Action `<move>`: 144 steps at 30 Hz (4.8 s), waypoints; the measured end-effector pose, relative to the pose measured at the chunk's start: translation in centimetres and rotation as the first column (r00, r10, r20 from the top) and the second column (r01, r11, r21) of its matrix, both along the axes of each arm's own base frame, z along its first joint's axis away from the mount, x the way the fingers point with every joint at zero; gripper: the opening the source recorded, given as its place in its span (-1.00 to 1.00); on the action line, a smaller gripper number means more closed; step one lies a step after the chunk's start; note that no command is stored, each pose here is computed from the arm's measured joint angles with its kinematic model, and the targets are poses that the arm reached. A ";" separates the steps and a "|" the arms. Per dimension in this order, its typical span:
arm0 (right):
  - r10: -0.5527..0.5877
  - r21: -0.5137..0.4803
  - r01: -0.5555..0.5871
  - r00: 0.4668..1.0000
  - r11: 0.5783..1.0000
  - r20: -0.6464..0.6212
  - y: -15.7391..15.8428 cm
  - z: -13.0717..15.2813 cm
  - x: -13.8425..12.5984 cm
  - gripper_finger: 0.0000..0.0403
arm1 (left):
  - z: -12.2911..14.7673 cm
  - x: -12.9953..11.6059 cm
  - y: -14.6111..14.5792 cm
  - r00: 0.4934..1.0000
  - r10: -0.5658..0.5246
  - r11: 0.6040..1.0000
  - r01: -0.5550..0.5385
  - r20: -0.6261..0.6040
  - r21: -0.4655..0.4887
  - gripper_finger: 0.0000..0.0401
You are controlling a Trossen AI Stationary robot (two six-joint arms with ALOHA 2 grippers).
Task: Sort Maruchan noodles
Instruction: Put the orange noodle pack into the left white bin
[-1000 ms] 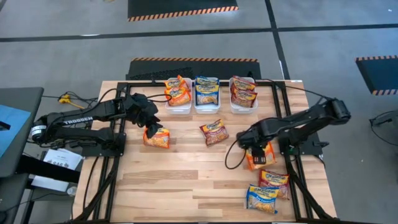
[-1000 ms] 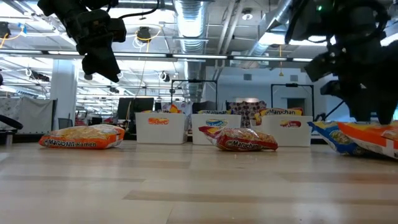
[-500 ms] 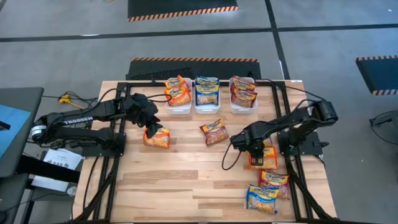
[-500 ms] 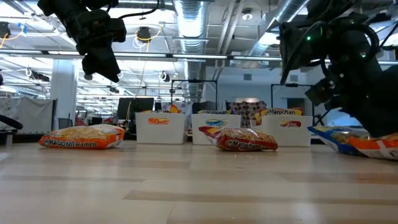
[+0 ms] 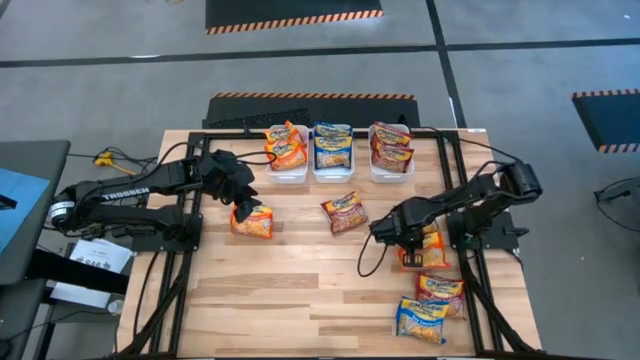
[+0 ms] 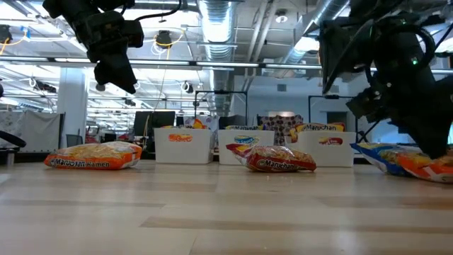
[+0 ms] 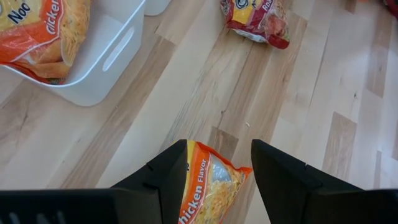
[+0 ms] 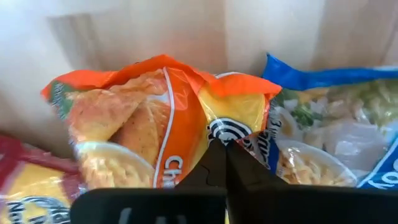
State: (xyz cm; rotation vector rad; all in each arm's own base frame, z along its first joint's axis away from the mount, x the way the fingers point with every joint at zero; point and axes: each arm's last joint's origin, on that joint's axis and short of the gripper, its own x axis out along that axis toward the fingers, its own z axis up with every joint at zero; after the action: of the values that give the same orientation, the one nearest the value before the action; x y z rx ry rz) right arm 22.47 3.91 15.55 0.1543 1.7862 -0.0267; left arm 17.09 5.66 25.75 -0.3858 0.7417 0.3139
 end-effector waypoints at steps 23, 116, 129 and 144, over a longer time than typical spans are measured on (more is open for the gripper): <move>0.040 -0.217 0.024 0.958 0.976 0.285 2.0 6.5 4.4 -0.98 | 0.0 0.0 0.1 1.000 -0.010 0.997 0.012 -0.024 0.082 -0.16; 0.169 -0.380 0.163 0.691 0.911 0.703 -6.7 16.7 10.8 -0.81 | -0.1 18.0 4.8 0.881 -0.234 0.972 0.221 0.411 0.081 -0.88; 0.198 -0.454 0.233 0.667 0.860 0.718 -7.1 17.9 10.2 -0.14 | 0.1 15.4 6.8 0.938 -0.230 0.971 0.204 0.261 0.120 -0.87; 0.255 -0.548 0.220 0.708 0.807 0.659 -8.8 18.9 8.6 -0.14 | 6.4 3.7 11.5 0.965 0.050 0.957 -0.119 0.257 0.263 -0.85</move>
State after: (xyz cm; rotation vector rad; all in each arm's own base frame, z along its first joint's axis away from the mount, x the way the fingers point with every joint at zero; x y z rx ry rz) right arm 31.11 -4.88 34.47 -0.2909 0.9144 -0.4608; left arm 20.78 17.19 32.10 -0.1869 0.4275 0.4364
